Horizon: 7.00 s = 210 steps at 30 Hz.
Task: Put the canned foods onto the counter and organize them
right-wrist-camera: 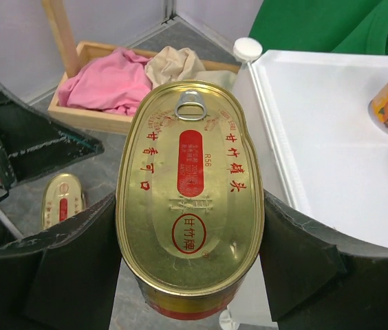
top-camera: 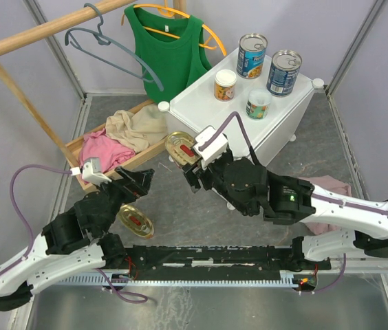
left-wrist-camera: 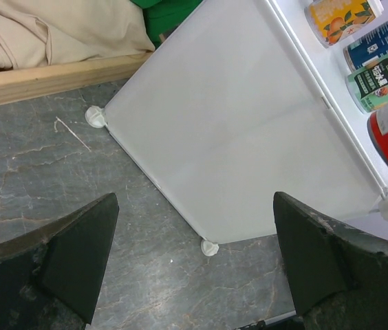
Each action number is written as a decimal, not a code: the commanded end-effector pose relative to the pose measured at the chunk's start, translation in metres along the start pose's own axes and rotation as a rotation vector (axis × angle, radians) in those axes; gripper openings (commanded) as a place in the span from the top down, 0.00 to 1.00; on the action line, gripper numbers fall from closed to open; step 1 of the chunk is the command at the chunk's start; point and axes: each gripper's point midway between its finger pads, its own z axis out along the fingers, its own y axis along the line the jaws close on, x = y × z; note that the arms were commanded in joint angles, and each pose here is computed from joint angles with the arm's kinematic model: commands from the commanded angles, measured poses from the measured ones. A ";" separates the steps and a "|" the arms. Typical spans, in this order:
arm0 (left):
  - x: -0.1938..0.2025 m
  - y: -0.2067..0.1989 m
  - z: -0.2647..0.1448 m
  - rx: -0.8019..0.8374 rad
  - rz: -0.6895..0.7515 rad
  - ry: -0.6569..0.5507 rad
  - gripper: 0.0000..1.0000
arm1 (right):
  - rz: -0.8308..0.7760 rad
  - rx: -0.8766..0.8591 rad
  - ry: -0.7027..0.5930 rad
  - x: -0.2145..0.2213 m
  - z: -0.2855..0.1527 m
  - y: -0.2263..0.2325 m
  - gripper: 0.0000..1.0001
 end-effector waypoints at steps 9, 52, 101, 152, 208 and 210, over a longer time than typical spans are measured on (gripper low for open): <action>-0.021 -0.020 0.001 0.043 0.015 -0.058 0.00 | 0.118 0.149 -0.117 -0.059 0.042 -0.052 0.99; -0.003 -0.044 0.023 0.057 0.084 -0.021 0.00 | 0.183 0.132 -0.015 0.013 0.162 -0.144 0.99; 0.003 -0.047 0.027 0.059 0.066 -0.007 0.00 | 0.049 -0.093 0.094 0.047 0.144 -0.130 0.99; 0.004 -0.036 0.024 0.046 0.053 -0.015 0.01 | 0.070 -0.119 0.110 0.054 0.156 -0.131 0.20; -0.023 -0.015 0.010 -0.012 0.074 -0.093 0.01 | 0.079 -0.168 -0.048 -0.016 0.059 -0.088 0.10; -0.029 -0.015 0.008 -0.016 0.074 -0.107 0.01 | 0.066 -0.186 -0.035 -0.012 0.055 -0.074 0.10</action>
